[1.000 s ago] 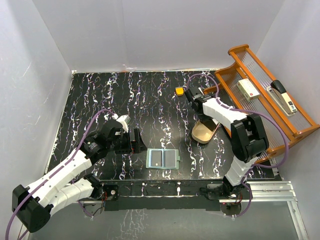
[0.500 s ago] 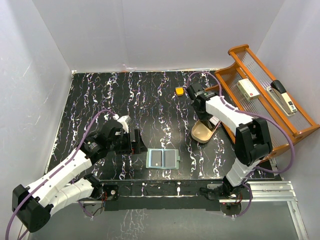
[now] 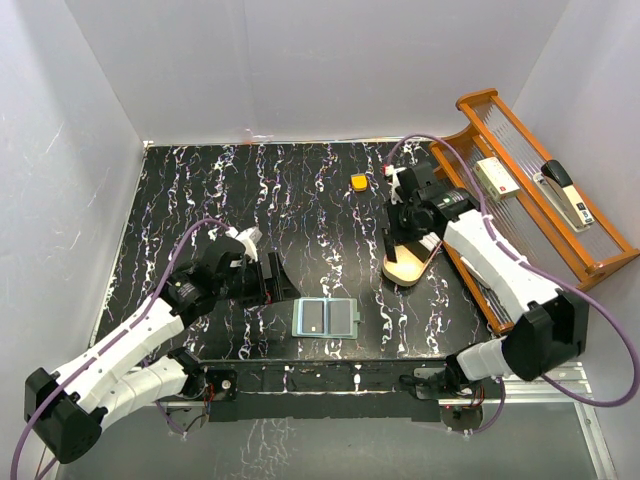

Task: Put the credit cards into the card holder
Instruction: Pick up the credit card from the storage box.

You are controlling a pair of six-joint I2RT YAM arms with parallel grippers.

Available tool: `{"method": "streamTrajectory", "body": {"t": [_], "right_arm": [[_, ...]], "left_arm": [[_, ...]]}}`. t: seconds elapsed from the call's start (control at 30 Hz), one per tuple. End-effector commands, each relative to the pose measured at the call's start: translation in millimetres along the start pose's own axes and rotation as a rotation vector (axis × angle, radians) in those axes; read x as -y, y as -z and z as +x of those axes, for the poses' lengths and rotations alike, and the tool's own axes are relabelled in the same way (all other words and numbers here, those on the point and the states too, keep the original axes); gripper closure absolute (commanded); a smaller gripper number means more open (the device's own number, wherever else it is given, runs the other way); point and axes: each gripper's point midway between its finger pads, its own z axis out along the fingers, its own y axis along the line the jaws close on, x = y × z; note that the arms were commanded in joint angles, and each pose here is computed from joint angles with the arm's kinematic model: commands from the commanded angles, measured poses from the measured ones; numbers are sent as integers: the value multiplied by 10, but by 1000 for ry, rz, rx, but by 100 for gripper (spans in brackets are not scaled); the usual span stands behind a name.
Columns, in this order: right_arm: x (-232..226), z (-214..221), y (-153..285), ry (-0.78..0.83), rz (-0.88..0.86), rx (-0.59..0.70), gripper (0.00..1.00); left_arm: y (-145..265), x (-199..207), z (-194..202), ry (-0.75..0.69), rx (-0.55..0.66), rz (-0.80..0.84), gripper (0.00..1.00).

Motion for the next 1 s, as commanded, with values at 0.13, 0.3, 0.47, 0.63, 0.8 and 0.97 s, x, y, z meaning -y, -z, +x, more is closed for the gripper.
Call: {"method": "streamTrajectory", "body": {"t": [0.13,0.3,0.47,0.63,0.8,0.97], "right_arm": [[-796,-62,482,-87,-469,147,100],[-1150,-41,769,-144,-714,198,100],[-1381,25,950,-152,-911,206,100],[-1558,113,1094,-178,-1096,150,100],[-1602,147,1153,-201,-1162,146,100],[-1612,160,1174,-221,-1176,142,100]], "left_arm": [[44,632,-290,181,54,243,23],[15,845,-430,209,57,311,33],[69,1096,-523,213,53,424,43],[131,1277,-568,211,44,513,46],[139,1308,-573,231,43,542,51],[137,1332,-570,244,33,559,56]]}}
